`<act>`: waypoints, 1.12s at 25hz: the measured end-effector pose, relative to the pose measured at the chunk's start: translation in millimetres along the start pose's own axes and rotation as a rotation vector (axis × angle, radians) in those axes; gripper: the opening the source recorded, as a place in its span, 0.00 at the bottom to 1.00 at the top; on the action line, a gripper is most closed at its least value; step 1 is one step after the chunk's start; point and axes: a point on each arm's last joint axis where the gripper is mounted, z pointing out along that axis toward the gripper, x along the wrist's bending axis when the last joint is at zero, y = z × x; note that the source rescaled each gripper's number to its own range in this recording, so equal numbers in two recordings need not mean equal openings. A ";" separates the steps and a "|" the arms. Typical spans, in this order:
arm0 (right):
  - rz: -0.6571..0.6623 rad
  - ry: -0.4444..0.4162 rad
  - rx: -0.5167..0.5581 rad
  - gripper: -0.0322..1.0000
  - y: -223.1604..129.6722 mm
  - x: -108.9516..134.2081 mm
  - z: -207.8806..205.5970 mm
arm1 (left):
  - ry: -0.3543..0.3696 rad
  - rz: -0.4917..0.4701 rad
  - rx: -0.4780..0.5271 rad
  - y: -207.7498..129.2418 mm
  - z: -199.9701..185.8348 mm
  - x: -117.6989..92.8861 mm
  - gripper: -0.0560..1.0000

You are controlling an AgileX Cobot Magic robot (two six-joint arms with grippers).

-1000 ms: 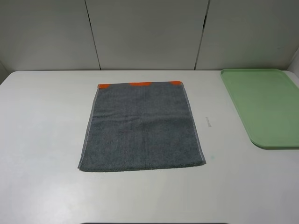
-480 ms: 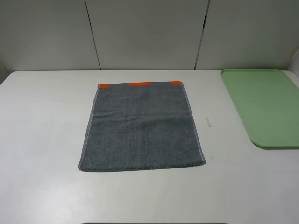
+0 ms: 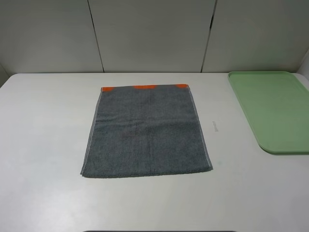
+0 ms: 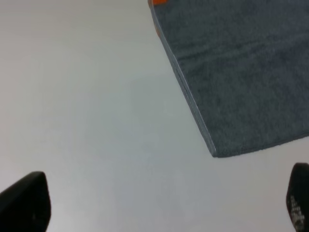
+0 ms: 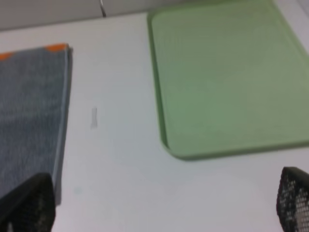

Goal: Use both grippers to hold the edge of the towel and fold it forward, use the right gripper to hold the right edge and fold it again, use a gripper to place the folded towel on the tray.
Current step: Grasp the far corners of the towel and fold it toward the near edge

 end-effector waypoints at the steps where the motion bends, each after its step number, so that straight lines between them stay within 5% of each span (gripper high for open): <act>1: -0.001 -0.002 0.020 1.00 3.0 0.4 2.4 | 0.000 0.000 0.003 1.3 -0.1 0.1 0.98; 15: -0.147 0.059 0.261 1.00 72.9 15.8 43.7 | -0.052 0.111 0.234 60.8 31.6 6.5 0.98; 28: -0.411 0.309 0.399 1.00 107.4 58.3 100.6 | -0.287 0.474 0.385 91.1 82.8 -15.7 0.97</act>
